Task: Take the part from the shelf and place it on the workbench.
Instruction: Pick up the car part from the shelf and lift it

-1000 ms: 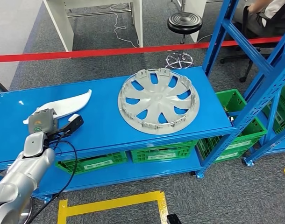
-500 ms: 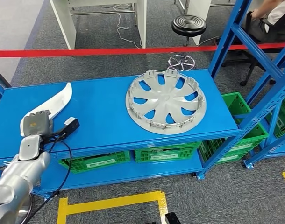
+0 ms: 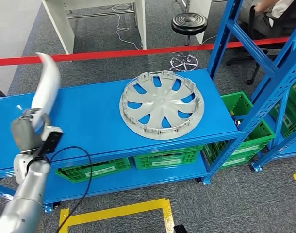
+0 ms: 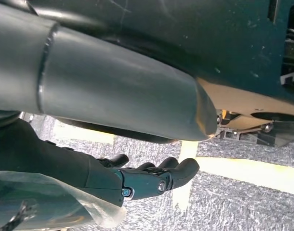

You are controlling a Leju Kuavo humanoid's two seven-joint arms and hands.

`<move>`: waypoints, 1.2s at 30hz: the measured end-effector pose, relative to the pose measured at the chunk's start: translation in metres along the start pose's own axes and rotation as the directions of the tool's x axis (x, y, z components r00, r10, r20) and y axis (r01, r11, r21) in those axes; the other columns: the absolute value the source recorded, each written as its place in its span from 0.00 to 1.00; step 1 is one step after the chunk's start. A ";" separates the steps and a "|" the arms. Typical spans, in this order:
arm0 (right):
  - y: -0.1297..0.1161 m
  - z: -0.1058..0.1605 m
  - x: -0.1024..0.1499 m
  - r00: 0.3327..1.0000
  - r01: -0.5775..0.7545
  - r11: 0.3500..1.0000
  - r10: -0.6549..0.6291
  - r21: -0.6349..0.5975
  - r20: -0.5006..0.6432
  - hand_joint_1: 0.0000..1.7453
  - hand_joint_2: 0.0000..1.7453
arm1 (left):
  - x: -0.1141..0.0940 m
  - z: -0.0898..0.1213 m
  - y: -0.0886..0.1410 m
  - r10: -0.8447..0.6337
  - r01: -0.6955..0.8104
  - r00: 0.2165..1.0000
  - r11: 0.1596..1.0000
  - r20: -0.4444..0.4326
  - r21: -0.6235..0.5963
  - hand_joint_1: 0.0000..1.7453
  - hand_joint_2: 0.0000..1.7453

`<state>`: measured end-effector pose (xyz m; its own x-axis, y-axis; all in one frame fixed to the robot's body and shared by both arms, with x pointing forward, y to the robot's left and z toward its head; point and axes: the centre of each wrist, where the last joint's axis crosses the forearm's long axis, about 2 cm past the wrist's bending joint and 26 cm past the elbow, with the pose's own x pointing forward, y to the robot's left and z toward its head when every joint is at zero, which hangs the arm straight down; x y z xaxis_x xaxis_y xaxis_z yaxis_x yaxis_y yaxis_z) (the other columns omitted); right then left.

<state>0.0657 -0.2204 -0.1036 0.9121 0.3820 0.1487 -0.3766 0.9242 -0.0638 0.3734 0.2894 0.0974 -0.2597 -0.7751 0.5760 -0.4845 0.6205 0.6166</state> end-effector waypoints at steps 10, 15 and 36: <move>0.000 0.000 -0.005 0.999 0.044 0.999 -0.044 -0.027 0.008 0.00 0.00 | 0.088 0.071 0.041 0.550 -0.571 0.815 0.816 0.181 0.089 1.00 1.00; -0.001 0.000 -0.007 0.995 0.093 0.994 -0.092 -0.055 0.032 0.00 0.00 | 0.121 0.107 0.069 0.700 -0.723 0.676 0.690 0.230 0.024 1.00 1.00; 0.000 0.000 -0.002 0.986 0.132 0.985 -0.118 -0.114 0.122 0.00 0.00 | 0.162 0.149 0.095 0.824 -0.845 0.527 0.535 0.209 0.021 1.00 1.00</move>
<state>0.0641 -0.2209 -0.1034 0.9235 0.2679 0.2745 -0.2323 0.9602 -0.1554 0.1605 0.2047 0.1694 -0.7104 0.0782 0.6994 -0.0572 0.9841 -0.1681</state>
